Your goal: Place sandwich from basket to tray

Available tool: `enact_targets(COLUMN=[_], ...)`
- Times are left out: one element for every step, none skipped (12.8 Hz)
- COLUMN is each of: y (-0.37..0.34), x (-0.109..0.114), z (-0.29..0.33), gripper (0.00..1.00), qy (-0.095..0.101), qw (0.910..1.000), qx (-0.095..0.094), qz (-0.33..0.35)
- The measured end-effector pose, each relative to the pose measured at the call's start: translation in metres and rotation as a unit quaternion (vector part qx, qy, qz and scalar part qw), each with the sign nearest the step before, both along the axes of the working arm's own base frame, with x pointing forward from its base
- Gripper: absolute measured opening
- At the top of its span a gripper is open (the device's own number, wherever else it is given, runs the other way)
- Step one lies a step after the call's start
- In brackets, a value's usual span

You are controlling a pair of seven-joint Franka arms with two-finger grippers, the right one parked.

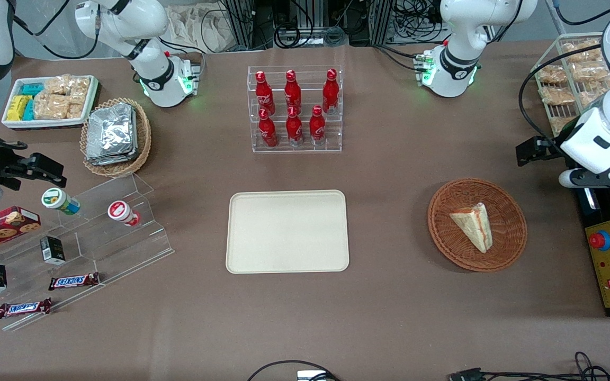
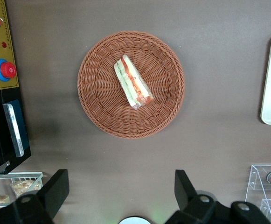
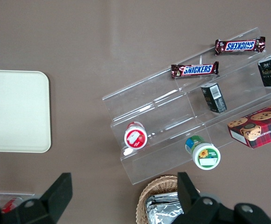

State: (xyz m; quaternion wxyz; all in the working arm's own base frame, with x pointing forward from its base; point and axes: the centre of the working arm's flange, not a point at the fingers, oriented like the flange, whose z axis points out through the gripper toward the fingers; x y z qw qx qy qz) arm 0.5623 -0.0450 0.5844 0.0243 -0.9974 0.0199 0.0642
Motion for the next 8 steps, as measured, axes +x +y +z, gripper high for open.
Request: enact_targets(y=[0.0002, 0.0004, 0.0005, 0.0006, 0.0006, 0.0006, 0.0007, 0.001], x=[0.0001, 0.0001, 0.0001, 0.0001, 0.0001, 0.0001, 0.0001, 0.0002], z=[0.0, -0.0001, -0.0002, -0.0003, -0.0004, -0.0005, -0.0007, -0.0013], gripper=[1.0, 1.0, 1.0, 1.0, 1.0, 1.0, 1.0, 1.0], qy=[0.0, 0.0, 0.0, 0.0, 0.0, 0.0, 0.0, 0.001], qw=[1.0, 1.0, 1.0, 1.0, 1.0, 1.0, 1.0, 1.0], qx=[0.0, 0.0, 0.0, 0.0, 0.0, 0.0, 0.0, 0.0], qz=[0.0, 0.0, 0.0, 0.001, 0.001, 0.001, 0.001, 0.002])
